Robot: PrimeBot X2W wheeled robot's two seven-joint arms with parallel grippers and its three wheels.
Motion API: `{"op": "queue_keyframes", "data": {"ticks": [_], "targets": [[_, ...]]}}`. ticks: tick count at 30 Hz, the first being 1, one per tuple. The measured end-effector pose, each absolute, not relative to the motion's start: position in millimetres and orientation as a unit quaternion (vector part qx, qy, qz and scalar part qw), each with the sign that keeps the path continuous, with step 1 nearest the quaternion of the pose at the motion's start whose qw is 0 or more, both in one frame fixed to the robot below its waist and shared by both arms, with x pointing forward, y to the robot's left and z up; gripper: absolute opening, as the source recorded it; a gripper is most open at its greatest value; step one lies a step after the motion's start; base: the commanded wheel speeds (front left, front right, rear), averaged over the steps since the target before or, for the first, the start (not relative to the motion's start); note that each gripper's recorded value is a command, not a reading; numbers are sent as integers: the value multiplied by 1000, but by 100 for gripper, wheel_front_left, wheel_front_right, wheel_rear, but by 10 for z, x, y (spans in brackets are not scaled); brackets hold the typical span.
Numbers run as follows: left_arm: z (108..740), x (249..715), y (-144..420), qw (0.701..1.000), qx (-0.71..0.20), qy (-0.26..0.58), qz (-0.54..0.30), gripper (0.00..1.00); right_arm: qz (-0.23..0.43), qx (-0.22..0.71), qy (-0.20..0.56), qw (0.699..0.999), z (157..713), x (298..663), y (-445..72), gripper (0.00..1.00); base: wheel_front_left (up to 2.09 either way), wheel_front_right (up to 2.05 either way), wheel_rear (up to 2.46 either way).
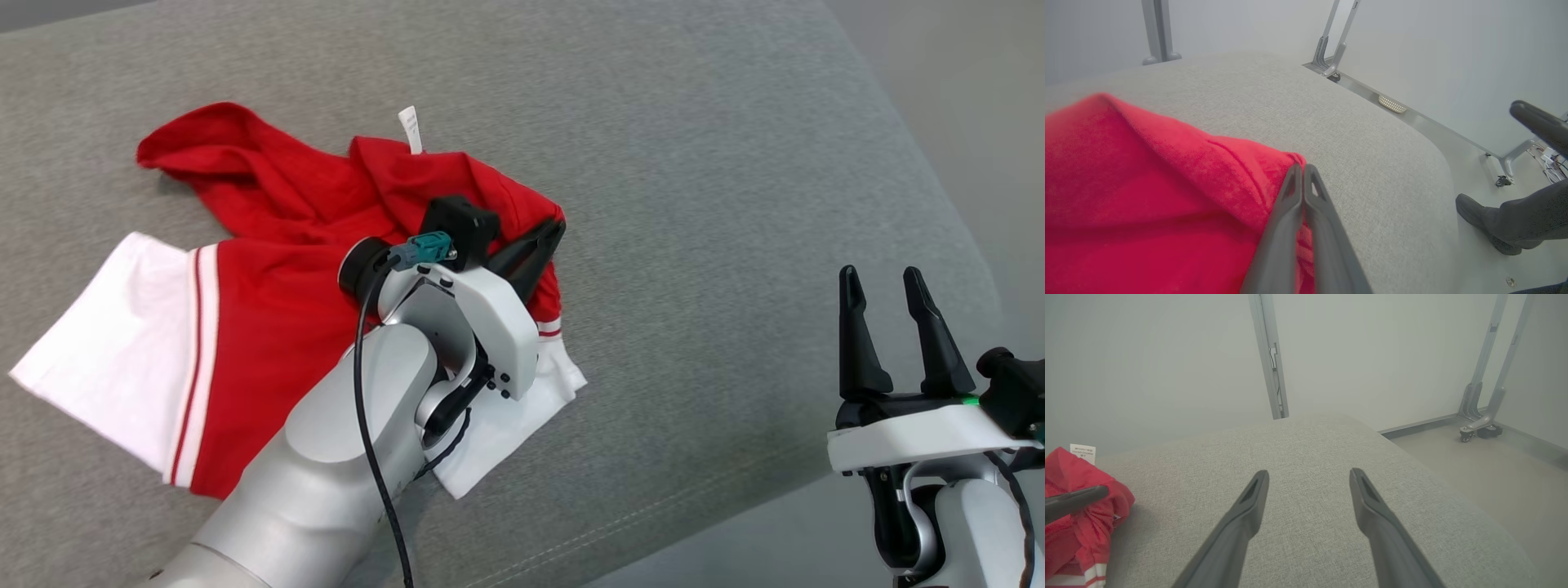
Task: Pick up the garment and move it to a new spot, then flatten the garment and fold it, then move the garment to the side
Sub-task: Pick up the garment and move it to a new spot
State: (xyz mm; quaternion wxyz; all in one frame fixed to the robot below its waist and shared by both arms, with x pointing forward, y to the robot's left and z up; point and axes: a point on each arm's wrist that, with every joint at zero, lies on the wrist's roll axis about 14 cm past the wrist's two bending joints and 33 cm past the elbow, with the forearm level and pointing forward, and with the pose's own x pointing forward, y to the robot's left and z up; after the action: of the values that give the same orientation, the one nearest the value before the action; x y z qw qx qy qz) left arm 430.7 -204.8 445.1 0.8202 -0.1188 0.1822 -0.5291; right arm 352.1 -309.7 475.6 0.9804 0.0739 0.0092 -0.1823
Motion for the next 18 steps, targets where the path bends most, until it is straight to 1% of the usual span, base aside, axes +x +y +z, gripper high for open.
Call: {"op": "queue_keyframes", "data": {"ticks": [2, 8, 10, 14, 18], "targets": [[4467, 4346, -2010, 825, -120, 177, -523, 100, -177, 76, 10, 981, 4743, 3560, -3068, 100, 0, 0, 0], [4714, 4538, -1760, 849, -130, 128, -496, 100, -134, 82, 2, 988, 4750, 3854, -2850, 100, 0, 0, 0], [4827, 4630, -1616, 864, -128, 102, -476, 100, -121, 81, 1, 989, 4749, 3922, -2785, 100, 0, 0, 0], [4977, 4866, -1119, 902, -125, 58, -409, 100, -96, 76, -3, 992, 4766, 4055, -2673, 100, 0, 0, 0], [4989, 5018, -381, 942, -111, 32, -314, 100, -67, 76, -9, 995, 4789, 4191, -2488, 100, 0, 0, 0]]}}
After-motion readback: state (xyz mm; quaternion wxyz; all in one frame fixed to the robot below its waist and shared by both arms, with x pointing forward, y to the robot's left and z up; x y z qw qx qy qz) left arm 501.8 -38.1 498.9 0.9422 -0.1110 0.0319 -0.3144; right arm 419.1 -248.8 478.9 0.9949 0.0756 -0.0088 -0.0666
